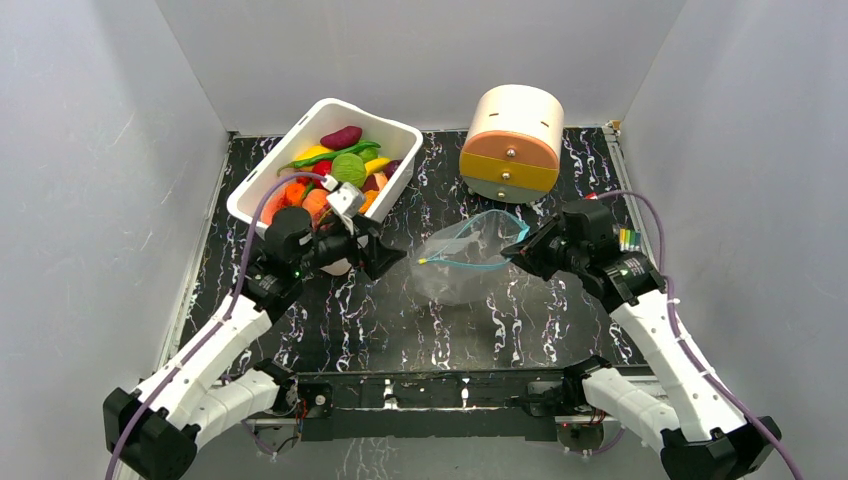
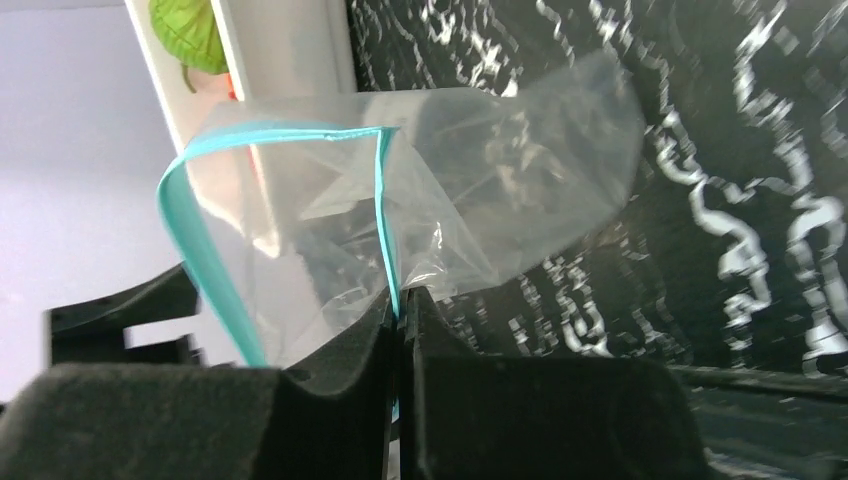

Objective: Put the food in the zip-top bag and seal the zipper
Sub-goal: Open the zipper of the food storage bag.

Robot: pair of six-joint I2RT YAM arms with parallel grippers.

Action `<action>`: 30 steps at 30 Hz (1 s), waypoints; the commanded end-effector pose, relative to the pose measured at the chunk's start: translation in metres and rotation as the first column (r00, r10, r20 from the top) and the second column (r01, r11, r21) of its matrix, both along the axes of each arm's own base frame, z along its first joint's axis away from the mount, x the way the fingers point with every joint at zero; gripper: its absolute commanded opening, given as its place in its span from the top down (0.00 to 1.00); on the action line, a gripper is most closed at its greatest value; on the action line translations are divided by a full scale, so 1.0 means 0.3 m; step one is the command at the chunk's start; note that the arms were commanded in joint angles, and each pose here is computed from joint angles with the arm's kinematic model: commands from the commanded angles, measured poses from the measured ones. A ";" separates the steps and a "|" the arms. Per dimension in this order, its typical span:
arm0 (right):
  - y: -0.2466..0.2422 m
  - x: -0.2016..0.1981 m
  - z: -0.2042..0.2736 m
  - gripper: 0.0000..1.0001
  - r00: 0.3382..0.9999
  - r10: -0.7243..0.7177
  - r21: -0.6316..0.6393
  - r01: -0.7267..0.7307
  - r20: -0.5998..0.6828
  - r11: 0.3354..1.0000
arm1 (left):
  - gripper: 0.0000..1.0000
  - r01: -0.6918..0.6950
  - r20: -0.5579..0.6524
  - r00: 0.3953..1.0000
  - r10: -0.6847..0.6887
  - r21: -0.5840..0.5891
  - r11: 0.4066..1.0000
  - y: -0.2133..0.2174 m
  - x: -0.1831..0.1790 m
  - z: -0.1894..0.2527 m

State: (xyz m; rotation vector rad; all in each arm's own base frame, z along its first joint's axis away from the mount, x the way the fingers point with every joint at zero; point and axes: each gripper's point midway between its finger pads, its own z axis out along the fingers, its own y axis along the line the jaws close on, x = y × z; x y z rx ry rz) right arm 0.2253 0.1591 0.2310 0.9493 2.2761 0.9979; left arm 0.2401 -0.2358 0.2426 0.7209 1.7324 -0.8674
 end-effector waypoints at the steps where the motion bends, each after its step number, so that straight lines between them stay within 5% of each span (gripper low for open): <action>1: -0.114 0.056 0.107 1.00 0.977 0.072 -0.295 -0.010 0.201 0.955 | 0.09 0.029 -0.011 0.999 -0.030 -0.063 0.998 -0.007 -0.048 0.152; 8: -0.136 0.078 0.200 1.00 0.906 0.305 -0.513 -0.120 0.292 0.850 | 0.10 0.059 -0.151 0.985 -0.082 -0.151 0.987 -0.070 -0.046 0.201; 18: -0.033 0.059 0.116 1.00 0.807 0.570 -0.531 -0.420 0.152 0.736 | 0.21 0.012 -0.433 0.894 -0.114 -0.232 0.973 -0.185 0.021 0.091; 24: 0.017 0.065 0.110 1.00 0.780 0.604 -0.490 -0.467 0.163 0.736 | 0.19 0.014 -0.451 0.882 -0.135 -0.261 0.965 -0.257 0.037 0.069; 30: 0.086 0.106 0.193 1.00 0.758 0.606 -0.449 -0.467 0.240 0.762 | 0.19 0.016 -0.394 0.916 -0.068 -0.132 0.991 -0.321 0.075 0.042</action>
